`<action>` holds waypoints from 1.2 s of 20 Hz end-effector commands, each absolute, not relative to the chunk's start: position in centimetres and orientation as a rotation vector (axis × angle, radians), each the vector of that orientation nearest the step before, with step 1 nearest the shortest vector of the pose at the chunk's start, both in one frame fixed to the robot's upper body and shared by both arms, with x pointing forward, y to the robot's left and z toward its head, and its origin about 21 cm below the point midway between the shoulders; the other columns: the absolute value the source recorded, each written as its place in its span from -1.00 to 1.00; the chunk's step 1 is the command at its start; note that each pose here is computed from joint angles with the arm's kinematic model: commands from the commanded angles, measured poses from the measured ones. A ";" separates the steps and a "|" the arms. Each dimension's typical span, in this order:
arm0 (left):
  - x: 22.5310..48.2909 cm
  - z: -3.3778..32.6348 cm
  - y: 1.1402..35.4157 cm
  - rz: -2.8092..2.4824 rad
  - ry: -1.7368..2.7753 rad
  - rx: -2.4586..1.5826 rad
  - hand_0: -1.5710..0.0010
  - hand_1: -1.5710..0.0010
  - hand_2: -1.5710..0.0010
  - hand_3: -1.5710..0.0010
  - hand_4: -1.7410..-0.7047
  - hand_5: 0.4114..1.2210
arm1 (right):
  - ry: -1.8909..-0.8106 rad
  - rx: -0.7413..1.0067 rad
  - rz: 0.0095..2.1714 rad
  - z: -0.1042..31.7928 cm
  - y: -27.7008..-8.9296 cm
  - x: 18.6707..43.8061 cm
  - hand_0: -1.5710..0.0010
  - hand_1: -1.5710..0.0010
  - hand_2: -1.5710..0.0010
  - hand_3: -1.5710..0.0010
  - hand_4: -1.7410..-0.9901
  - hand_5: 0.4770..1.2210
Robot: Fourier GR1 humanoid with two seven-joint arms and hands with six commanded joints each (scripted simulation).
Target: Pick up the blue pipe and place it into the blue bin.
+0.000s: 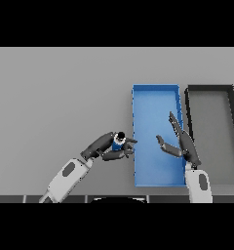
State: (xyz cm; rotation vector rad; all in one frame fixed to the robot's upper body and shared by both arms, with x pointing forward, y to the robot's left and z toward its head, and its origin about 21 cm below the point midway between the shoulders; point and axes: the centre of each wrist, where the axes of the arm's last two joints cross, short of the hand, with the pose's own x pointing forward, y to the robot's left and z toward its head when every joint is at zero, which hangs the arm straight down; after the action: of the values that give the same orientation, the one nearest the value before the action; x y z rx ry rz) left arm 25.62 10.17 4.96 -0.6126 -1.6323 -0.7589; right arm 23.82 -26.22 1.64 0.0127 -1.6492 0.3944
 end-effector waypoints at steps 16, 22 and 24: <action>25.5 5.3 9.9 -0.800 -1.649 -0.603 -1.00 -1.00 -1.00 -0.83 -0.98 1.00 | -1.658 0.714 0.949 16.1 -21.1 26.9 1.00 1.00 1.00 1.00 0.11 -0.98; 25.8 5.2 10.1 -0.805 -1.670 -0.646 -1.00 -1.00 -1.00 -0.92 -0.71 1.00 | -1.653 0.775 1.112 17.2 -17.2 27.8 1.00 1.00 1.00 1.00 0.29 -0.89; 25.9 4.9 10.3 -0.813 -1.646 -0.646 -1.00 -1.00 -1.00 -0.95 -0.62 1.00 | -1.629 0.774 1.144 17.6 -15.7 28.1 1.00 1.00 1.00 1.00 0.33 -0.88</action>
State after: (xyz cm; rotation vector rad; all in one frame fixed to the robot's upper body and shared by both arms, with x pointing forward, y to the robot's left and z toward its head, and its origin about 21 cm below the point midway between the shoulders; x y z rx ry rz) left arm 25.92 10.29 4.85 -0.6454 -1.6440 -0.8144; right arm 28.11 -15.67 17.60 0.7733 -1.6290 1.1444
